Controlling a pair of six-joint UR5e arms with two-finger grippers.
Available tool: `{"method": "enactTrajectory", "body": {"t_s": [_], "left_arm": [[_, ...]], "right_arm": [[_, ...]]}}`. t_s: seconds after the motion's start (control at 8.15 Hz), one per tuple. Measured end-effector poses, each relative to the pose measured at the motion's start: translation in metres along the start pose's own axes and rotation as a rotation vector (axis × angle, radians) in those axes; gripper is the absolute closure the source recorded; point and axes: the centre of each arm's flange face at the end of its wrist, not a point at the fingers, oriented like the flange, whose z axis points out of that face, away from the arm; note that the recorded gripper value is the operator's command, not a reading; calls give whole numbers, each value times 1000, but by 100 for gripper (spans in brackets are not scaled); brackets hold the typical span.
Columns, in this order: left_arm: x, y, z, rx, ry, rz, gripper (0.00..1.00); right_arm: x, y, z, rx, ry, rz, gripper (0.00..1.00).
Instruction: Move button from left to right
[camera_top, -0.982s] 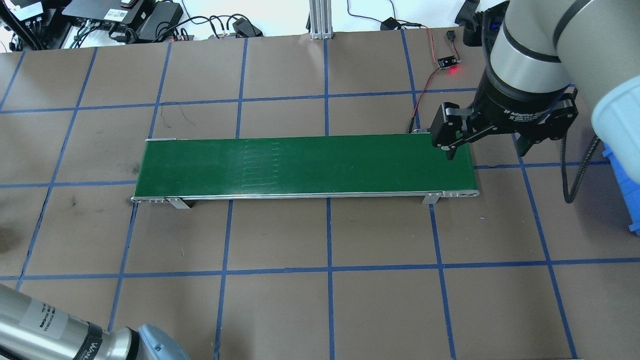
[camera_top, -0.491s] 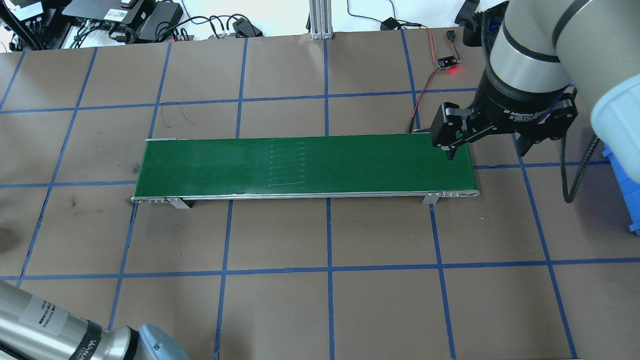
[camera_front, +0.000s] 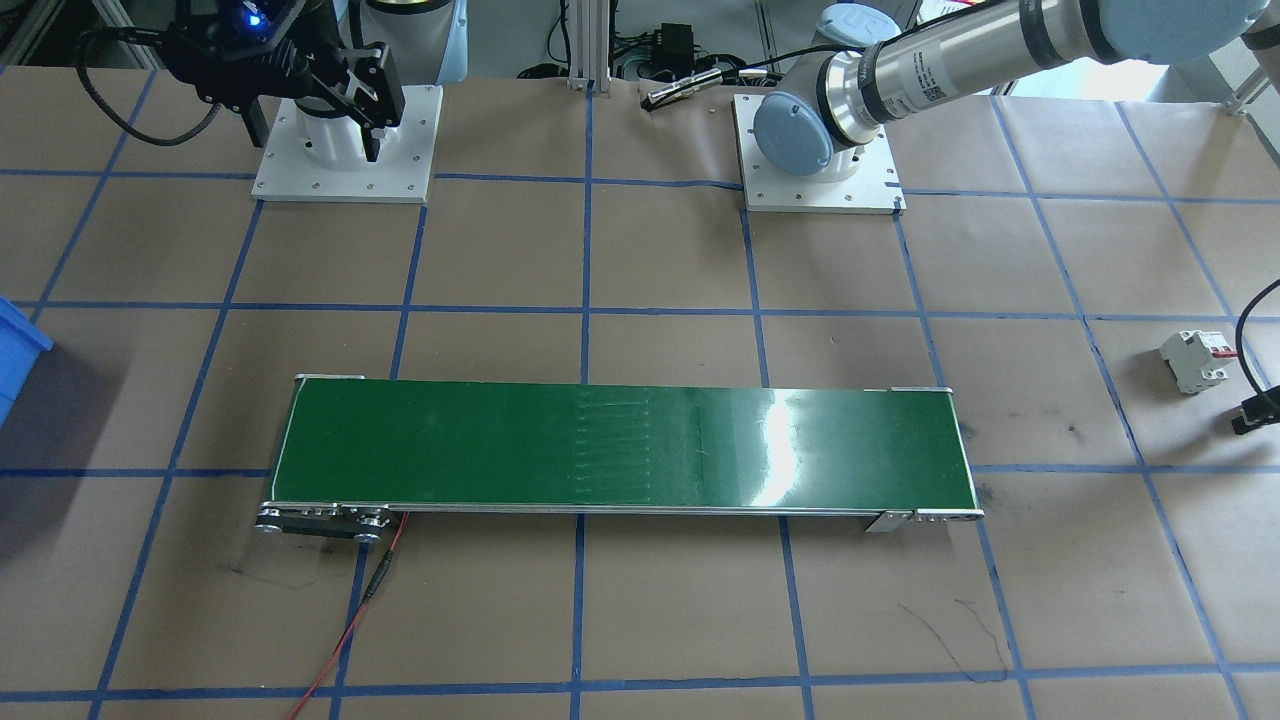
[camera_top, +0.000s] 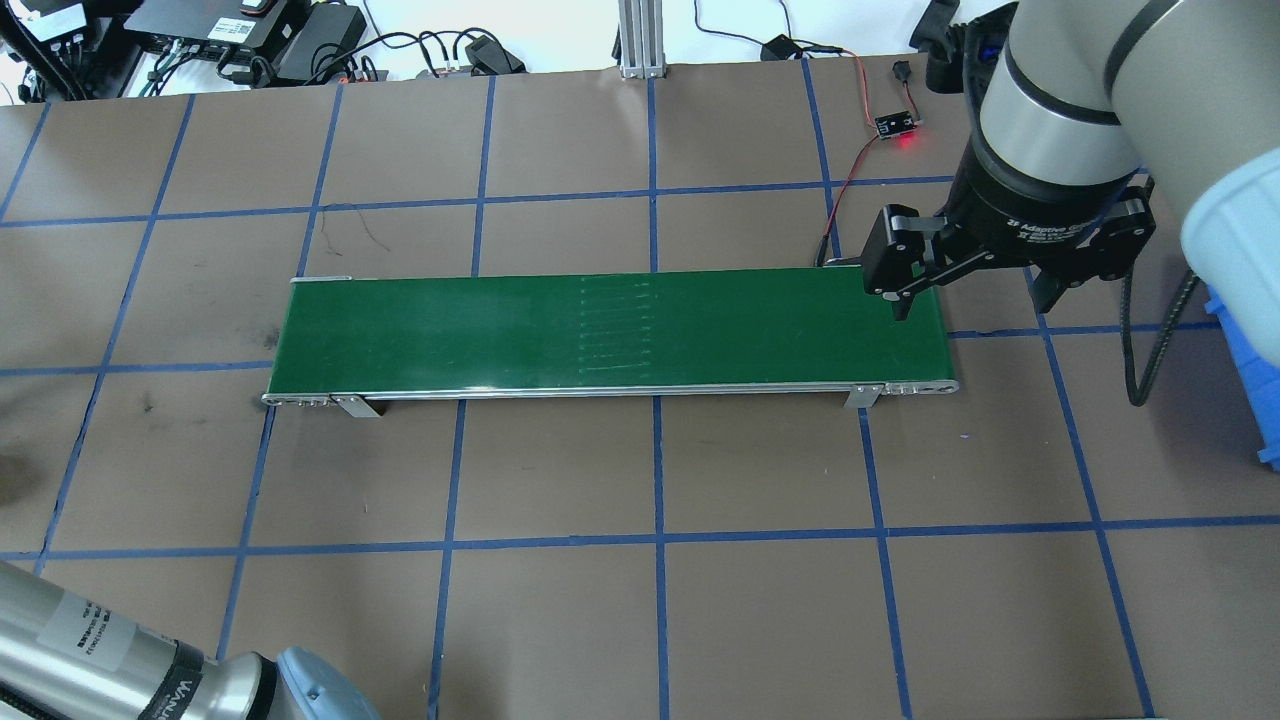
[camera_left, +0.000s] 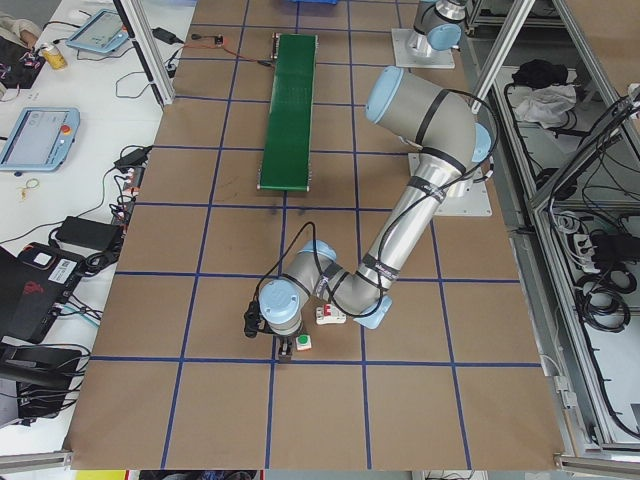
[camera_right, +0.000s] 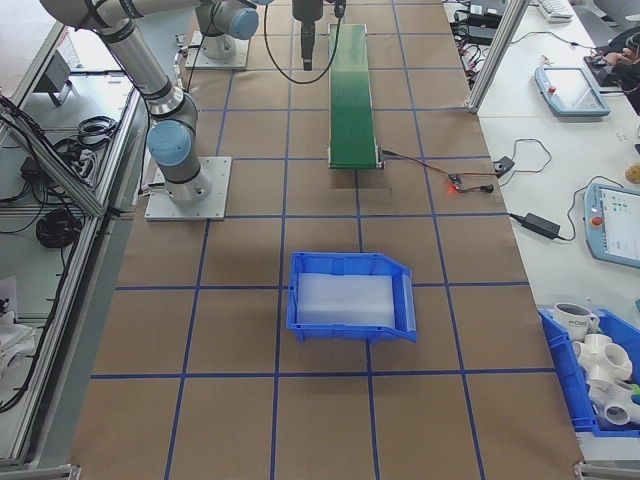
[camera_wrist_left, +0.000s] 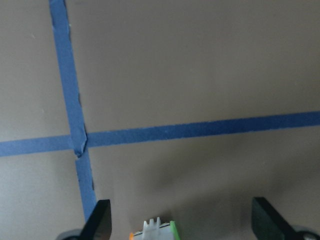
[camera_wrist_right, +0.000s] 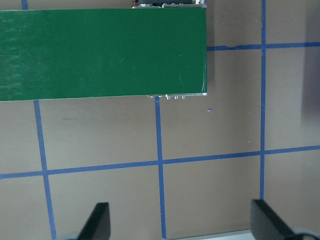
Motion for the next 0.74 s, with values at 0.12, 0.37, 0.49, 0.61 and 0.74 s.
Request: {"method": "enactTrajectory", "body": {"t_s": [0.12,0.37,0.49,0.61,0.74], "left_arm": [[4,2,5,-7,11,-12,0],[5,4,3,-10,9,-21,0],[4,5,-1,-8,3,-21,0],[-1,10,-5,-5,-2,-30,0],[-9,20,-7,-4,-4,-52,0]], "right_arm": [[0,0,0,0,1,0,0],[0,0,0,-1,1,0,0],[0,0,0,-1,1,0,0],[0,0,0,-1,1,0,0],[0,0,0,-1,1,0,0]]}}
